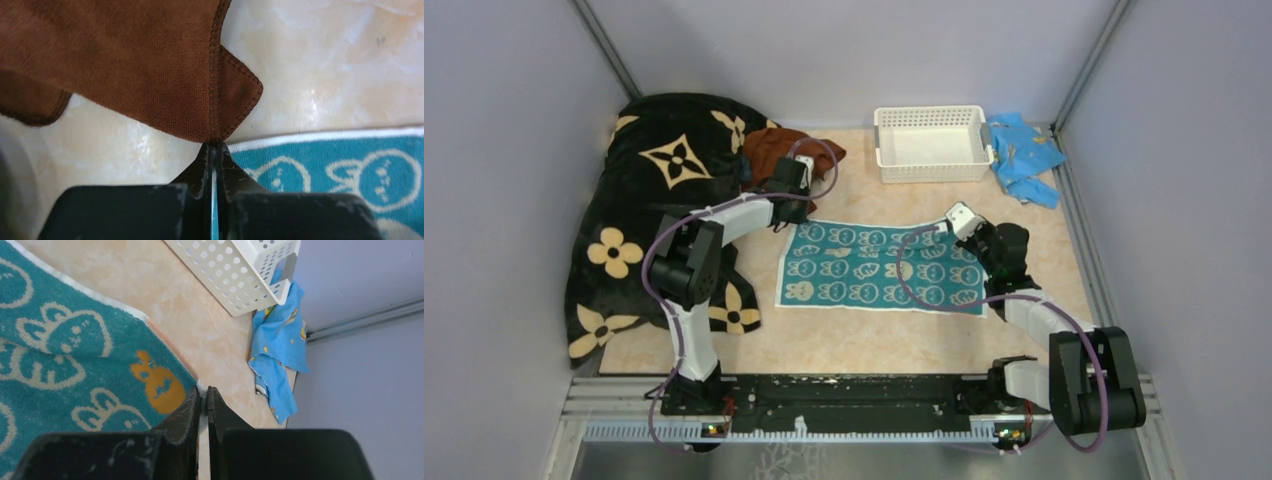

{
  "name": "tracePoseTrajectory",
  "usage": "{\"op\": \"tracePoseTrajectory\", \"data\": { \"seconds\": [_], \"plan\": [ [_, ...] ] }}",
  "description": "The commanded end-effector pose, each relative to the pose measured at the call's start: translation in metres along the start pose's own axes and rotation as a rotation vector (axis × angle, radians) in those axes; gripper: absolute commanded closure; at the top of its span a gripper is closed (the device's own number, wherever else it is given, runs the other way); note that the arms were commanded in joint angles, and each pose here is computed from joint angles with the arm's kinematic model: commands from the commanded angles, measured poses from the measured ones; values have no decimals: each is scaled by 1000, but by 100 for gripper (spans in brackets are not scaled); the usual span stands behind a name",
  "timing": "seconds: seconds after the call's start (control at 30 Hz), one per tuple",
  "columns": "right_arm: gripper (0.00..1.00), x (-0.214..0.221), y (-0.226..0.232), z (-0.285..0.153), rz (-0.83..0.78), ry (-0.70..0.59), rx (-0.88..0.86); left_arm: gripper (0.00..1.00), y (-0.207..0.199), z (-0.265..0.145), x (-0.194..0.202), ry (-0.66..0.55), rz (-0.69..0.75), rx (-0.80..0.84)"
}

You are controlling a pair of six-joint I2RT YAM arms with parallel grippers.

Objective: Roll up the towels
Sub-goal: Fold the towel at the center of the board.

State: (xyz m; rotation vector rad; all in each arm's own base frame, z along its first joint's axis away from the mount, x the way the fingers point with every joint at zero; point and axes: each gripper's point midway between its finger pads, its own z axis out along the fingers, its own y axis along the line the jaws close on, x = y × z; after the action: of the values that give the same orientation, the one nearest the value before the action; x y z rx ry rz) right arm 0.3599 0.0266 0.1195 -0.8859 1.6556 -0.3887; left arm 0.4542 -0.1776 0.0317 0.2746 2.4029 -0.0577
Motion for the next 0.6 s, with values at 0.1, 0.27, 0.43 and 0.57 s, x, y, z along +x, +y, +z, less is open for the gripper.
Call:
{"op": "tracePoseTrajectory", "data": {
  "seconds": [0.1,0.27,0.43,0.57],
  "plan": [
    [100,-22,-40,7,-31,-20,123,100,15,-64,-57,-268,-20,43],
    [100,-22,-42,9,-15,-13,127,100,29,-82,-59,-371,-49,68],
    [100,-17,-41,10,-15,-1,128,100,34,-86,-52,-407,-33,112],
    [100,-21,-39,6,-8,-30,121,100,32,-93,-42,-425,-6,142]
  ]
}}
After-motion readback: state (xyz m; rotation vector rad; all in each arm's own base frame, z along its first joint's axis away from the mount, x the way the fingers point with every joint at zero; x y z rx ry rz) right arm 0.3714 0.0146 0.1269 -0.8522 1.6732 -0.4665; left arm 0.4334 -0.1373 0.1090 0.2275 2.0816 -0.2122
